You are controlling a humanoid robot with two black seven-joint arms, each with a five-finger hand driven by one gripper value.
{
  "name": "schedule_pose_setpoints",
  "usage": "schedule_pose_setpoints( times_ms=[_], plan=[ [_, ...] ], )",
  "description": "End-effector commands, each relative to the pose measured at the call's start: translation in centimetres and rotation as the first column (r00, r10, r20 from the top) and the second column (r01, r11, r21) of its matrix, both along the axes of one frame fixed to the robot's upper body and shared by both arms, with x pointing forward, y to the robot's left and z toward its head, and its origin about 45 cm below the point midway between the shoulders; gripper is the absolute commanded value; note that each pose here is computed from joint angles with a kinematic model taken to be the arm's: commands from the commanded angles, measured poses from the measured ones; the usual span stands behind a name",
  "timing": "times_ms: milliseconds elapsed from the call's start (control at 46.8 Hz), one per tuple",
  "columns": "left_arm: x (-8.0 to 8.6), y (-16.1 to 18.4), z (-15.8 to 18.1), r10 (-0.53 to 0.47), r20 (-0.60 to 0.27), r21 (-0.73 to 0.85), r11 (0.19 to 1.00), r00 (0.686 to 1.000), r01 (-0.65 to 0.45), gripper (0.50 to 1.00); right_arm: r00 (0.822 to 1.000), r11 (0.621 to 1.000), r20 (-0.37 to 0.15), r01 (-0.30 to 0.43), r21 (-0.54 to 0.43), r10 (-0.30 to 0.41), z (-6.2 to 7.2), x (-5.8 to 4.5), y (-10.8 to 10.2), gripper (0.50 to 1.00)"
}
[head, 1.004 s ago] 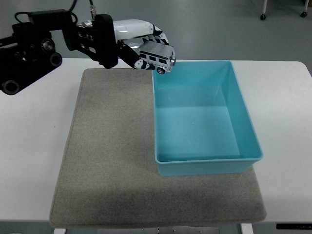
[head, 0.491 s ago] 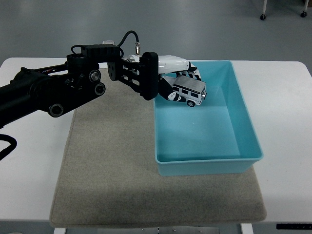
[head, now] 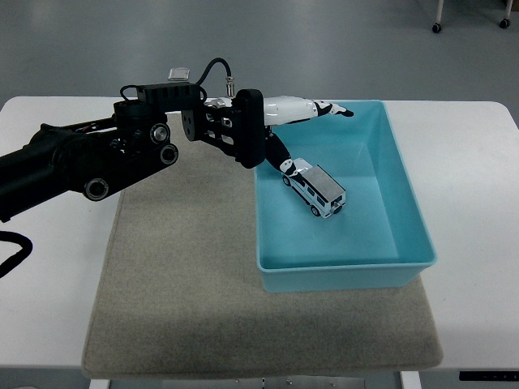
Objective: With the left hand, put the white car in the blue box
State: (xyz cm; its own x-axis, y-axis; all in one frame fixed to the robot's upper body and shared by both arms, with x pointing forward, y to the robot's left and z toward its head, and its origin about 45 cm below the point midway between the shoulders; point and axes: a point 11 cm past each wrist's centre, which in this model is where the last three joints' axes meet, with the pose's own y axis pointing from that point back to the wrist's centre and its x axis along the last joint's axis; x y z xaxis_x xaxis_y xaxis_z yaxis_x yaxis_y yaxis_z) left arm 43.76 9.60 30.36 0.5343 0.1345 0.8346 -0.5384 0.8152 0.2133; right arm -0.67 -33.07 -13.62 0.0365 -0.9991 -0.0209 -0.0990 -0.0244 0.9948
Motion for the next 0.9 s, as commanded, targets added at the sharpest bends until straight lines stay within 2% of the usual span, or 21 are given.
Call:
schedule_pose_setpoints(
  times_ms=[0,128,256,342,491,598,705,876],
  plan=[
    [0.5,0.5,1.3,0.038,-0.058,-0.101,0.994,0.998,-0.044,1.000,1.000,1.000,0.001,0.000,0.000,0.000,0.0,0.0,0.0,0.936],
    [1.8,3.6,2.3,0.139,-0.198,-0.223,0.958,0.970,-0.183,1.000,1.000,1.000,-0.001,0.000,0.000,0.000,0.0,0.0,0.0,0.936],
    [2.8,6.9,3.8,0.180,-0.375,-0.389,0.860,0.909,-0.331,1.000,1.000,1.000,0.001,0.000,0.000,0.000,0.0,0.0,0.0,0.936],
    [3.4,10.0,4.8,0.175,-0.498,-0.488,0.753,0.849,-0.441,1.000,1.000,1.000,-0.001,0.000,0.000,0.000,0.0,0.0,0.0,0.936],
    [3.4,14.2,3.6,0.076,-0.703,-0.557,0.559,0.707,-0.615,1.000,1.000,1.000,0.001,0.000,0.000,0.000,0.0,0.0,0.0,0.936],
    [3.1,17.2,2.6,0.007,-0.781,-0.550,0.465,0.625,-0.693,1.000,1.000,1.000,0.001,0.000,0.000,0.000,0.0,0.0,0.0,0.936],
    [2.5,19.2,1.2,-0.081,-0.822,-0.548,0.383,0.564,-0.744,1.000,1.000,1.000,0.001,0.000,0.000,0.000,0.0,0.0,0.0,0.936],
    [1.6,21.9,-1.2,-0.130,-0.850,-0.526,0.278,0.511,-0.804,1.000,1.000,1.000,0.001,0.000,0.000,0.000,0.0,0.0,0.0,0.936]
  ],
)
